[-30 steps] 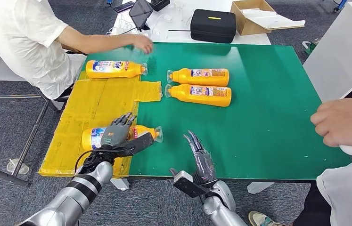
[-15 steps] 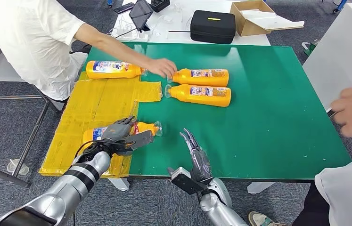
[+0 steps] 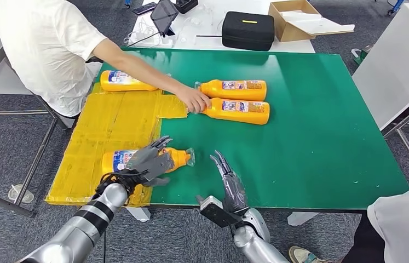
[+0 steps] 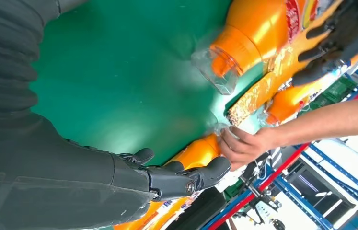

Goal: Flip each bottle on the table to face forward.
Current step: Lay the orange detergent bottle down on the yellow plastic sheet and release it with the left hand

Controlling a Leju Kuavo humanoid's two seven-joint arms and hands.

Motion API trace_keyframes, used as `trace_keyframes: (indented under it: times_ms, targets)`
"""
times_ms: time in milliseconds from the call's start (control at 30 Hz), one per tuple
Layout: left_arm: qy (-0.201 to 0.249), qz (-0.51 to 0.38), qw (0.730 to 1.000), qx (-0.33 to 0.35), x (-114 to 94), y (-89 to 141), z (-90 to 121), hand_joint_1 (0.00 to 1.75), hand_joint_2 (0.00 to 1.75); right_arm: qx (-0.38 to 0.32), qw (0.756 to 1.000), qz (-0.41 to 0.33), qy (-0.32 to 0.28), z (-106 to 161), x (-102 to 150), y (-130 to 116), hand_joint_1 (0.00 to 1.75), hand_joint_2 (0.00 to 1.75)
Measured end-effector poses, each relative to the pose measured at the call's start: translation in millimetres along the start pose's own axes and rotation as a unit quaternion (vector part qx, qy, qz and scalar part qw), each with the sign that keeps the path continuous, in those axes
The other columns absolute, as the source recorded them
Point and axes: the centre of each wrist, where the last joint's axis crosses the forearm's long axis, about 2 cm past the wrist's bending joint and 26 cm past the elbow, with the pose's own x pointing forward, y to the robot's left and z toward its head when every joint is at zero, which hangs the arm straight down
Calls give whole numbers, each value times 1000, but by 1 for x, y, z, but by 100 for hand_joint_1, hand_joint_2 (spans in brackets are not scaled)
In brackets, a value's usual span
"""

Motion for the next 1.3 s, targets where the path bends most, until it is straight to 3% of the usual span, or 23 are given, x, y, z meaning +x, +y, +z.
trace_keyframes:
  times_ms: [600, 967, 1067, 1167, 1300]
  targets:
    - [-36, 4, 999, 23, 12, -2, 3, 0, 175, 6, 1000, 7, -1, 4, -4, -2, 0, 175]
    - [-116, 44, 989, 86, 33, -6, 6, 0, 175, 8, 1000, 20, -5, 6, -6, -4, 0, 175]
    - [-132, 36, 984, 115, 40, -9, 9, 0, 175, 15, 997, 69, -24, 8, -5, -5, 0, 175]
    - [-153, 48, 977, 143, 51, -19, 16, 0, 175, 44, 984, 167, -53, 14, -2, -11, 0, 175]
    - [-196, 206, 945, 164, 76, -48, 40, 0, 175, 52, 954, 294, -26, 35, -5, -32, 0, 175]
